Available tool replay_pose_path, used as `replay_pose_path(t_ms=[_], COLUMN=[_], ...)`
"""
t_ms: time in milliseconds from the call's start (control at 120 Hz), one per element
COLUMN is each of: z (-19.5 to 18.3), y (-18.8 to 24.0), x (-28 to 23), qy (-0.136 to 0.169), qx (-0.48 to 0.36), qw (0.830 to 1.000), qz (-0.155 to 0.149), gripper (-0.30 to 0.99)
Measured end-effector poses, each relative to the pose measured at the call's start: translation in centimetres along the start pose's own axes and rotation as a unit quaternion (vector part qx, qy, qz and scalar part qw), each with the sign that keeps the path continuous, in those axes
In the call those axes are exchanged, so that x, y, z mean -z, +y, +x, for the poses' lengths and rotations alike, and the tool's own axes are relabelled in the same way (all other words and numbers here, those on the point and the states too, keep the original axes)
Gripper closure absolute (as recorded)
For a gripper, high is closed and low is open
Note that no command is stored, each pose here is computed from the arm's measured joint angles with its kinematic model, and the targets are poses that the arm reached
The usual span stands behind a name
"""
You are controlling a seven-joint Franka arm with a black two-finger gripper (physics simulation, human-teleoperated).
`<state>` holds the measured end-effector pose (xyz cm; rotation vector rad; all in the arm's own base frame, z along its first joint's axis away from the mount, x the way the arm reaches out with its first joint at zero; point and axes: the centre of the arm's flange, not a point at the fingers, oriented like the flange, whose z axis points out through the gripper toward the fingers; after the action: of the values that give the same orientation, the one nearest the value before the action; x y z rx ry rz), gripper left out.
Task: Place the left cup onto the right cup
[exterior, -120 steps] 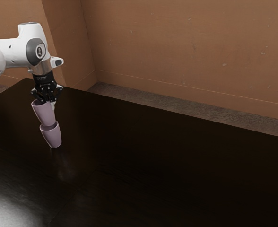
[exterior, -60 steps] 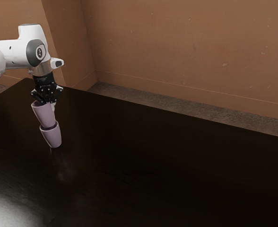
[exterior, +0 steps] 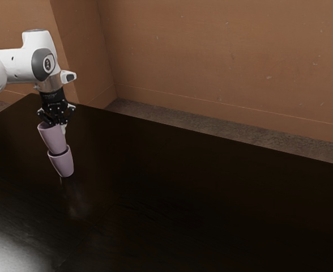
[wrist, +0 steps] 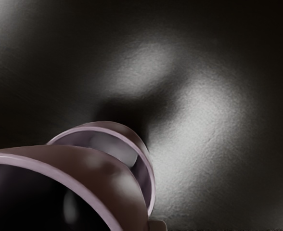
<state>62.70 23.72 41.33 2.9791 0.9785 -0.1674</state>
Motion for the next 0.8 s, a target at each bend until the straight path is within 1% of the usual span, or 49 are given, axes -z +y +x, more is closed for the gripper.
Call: replay_pose_path(t_ms=[275, 433, 517, 642, 800], z=[-0.04, -0.12, -0.14, -0.16, -0.21], y=[-0.03, -0.05, -0.05, -0.07, -0.1], x=[0.16, 0.27, 0.29, 0.34, 0.63], qy=[0.001, 0.001, 0.001, 0.001, 0.003], qx=[0.0, 0.0, 0.0, 0.0, -0.001], qw=[1.0, 1.0, 1.0, 1.0, 1.0], qz=[-0.001, -0.003, -0.003, -0.004, -0.005], gripper=[0.78, 0.44, 0.3, 0.17, 0.09])
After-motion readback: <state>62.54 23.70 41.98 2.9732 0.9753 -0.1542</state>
